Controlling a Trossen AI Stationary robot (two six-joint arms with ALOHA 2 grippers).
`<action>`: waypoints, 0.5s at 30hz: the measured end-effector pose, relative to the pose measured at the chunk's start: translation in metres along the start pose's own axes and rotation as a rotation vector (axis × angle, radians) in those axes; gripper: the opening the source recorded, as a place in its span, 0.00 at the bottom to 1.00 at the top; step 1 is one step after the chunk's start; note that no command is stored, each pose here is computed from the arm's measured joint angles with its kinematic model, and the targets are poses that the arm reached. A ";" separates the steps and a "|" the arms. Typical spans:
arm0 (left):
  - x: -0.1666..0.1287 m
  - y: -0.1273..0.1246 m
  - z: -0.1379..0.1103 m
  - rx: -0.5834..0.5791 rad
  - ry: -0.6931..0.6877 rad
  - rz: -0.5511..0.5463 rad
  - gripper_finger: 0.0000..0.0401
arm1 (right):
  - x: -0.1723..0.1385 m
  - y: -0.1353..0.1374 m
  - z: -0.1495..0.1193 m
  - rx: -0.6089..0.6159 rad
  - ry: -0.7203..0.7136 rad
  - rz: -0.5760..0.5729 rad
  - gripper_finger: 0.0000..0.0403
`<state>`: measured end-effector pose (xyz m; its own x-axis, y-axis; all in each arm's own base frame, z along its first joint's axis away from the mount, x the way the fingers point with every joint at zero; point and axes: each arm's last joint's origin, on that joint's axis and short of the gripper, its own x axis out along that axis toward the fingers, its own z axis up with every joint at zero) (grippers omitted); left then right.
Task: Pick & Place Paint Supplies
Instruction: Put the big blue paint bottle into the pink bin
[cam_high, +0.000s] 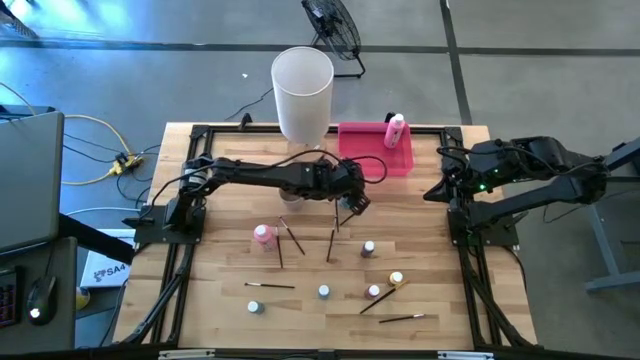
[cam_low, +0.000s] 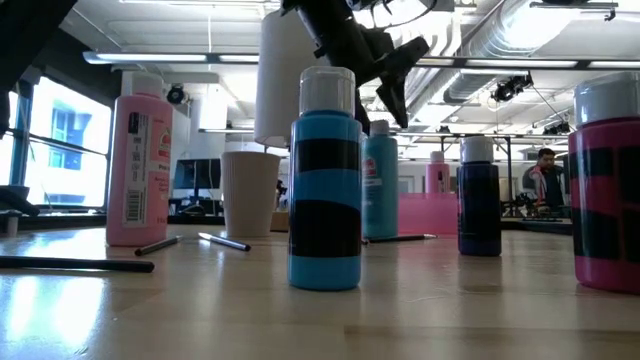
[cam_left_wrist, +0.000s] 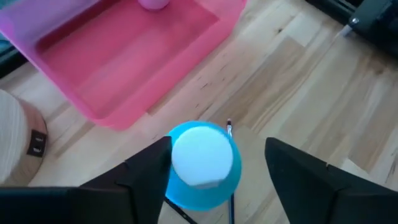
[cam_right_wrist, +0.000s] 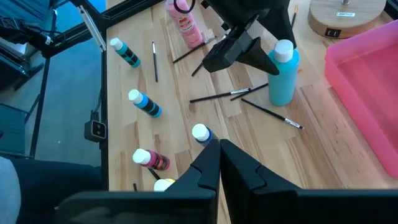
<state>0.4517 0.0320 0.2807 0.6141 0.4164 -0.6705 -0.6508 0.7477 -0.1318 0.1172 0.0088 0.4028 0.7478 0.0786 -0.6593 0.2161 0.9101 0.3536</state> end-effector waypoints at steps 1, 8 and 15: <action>-0.002 -0.001 0.003 0.009 -0.008 -0.005 0.65 | 0.000 0.000 0.000 0.000 0.000 0.000 0.01; -0.025 -0.004 0.027 0.082 -0.035 -0.016 0.65 | 0.000 0.000 0.000 0.000 0.000 0.000 0.01; -0.060 -0.008 0.056 0.167 -0.077 -0.079 0.65 | 0.000 0.000 0.000 0.000 0.000 0.000 0.01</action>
<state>0.4451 0.0306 0.3628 0.6967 0.3867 -0.6042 -0.5202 0.8523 -0.0543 0.1174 0.0088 0.4028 0.7477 0.0784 -0.6594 0.2163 0.9101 0.3534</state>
